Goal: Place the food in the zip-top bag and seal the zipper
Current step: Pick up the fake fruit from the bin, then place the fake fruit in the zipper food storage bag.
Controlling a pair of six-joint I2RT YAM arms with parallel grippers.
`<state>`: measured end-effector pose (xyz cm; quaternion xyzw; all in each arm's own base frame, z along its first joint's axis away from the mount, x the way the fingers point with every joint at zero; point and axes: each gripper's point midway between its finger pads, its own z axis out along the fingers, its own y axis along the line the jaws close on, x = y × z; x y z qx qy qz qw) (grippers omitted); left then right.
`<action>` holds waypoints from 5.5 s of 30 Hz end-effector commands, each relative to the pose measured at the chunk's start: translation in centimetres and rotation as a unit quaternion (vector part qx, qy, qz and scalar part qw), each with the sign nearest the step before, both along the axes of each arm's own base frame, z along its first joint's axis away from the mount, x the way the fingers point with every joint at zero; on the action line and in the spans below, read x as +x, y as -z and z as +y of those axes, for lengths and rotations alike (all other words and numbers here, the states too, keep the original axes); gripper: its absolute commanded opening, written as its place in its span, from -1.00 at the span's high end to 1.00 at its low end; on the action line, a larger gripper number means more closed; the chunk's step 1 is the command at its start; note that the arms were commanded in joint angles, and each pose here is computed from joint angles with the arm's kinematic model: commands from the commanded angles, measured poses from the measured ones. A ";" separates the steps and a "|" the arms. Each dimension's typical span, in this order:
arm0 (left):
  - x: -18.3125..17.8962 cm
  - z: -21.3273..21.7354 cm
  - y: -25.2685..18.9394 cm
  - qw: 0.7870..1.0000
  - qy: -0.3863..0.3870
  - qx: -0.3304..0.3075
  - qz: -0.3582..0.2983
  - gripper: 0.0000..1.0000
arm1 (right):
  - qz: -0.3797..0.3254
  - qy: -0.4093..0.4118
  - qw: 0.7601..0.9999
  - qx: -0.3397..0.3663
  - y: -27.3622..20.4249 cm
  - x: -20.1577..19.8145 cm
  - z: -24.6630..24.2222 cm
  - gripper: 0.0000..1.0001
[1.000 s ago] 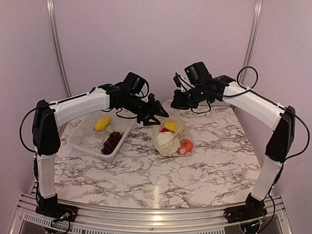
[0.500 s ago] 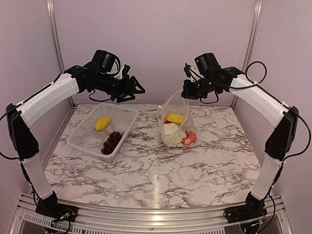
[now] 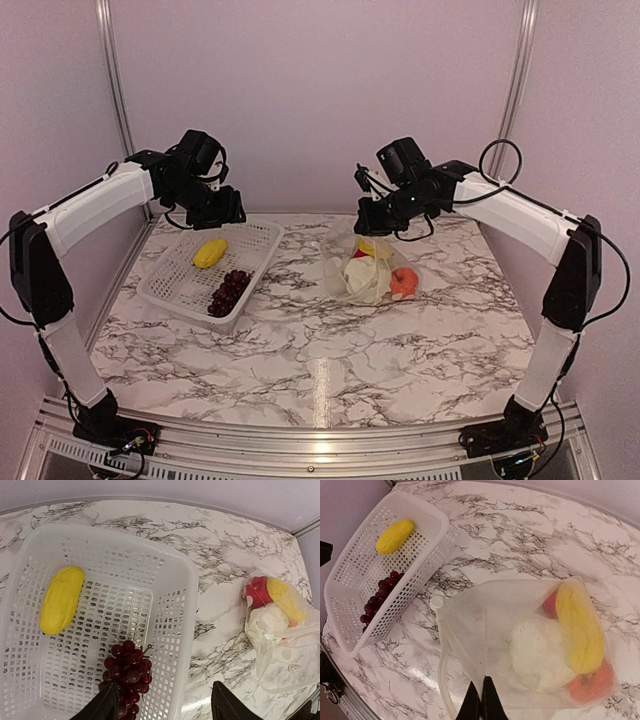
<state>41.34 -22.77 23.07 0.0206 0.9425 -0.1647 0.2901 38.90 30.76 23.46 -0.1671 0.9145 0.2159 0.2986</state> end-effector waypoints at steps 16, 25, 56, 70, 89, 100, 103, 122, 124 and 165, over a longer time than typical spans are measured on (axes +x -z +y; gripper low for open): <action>6.0 8.9 8.5 0.950 0.002 0.314 0.000 -0.34 | 0.010 -0.058 0.998 0.014 -1.1 -1.7 3.3 1.00; 8.1 10.5 12.8 0.922 0.003 0.388 0.020 -0.32 | 0.021 -0.060 0.998 0.006 -1.1 -1.6 3.6 1.00; 11.1 9.7 15.4 0.933 0.009 0.359 0.022 -0.11 | 0.032 -0.055 0.998 -0.002 -0.5 -2.0 3.4 1.00; 4.3 1.4 5.7 0.996 -0.014 0.090 -0.009 -0.05 | 0.024 -0.062 0.998 0.024 -0.8 -1.7 4.3 1.00; -7.8 -15.8 -7.0 0.903 0.273 -0.324 -0.062 0.16 | 0.019 -0.074 0.994 0.076 -3.5 -1.7 5.9 1.00; -10.9 -18.1 -2.0 0.896 0.335 -0.288 0.033 0.28 | 0.008 -0.086 0.993 0.075 -5.1 -2.0 5.8 1.00; -10.8 -18.0 -0.6 0.903 0.327 -0.275 0.047 0.30 | 0.006 -0.101 0.992 0.078 -5.2 -2.5 6.0 1.00; -6.3 -22.2 3.6 0.897 0.212 -0.351 0.164 0.32 | 0.024 -0.133 0.986 0.099 -5.0 -4.8 6.5 1.00; -5.5 -22.8 3.7 0.891 0.190 -0.374 0.173 0.32 | 0.025 -0.132 0.985 0.106 -5.2 -4.8 6.7 1.00; -2.0 -23.5 1.0 0.894 -0.030 -0.428 0.124 -0.55 | -0.005 -0.018 0.992 0.128 -6.0 1.4 1.6 1.00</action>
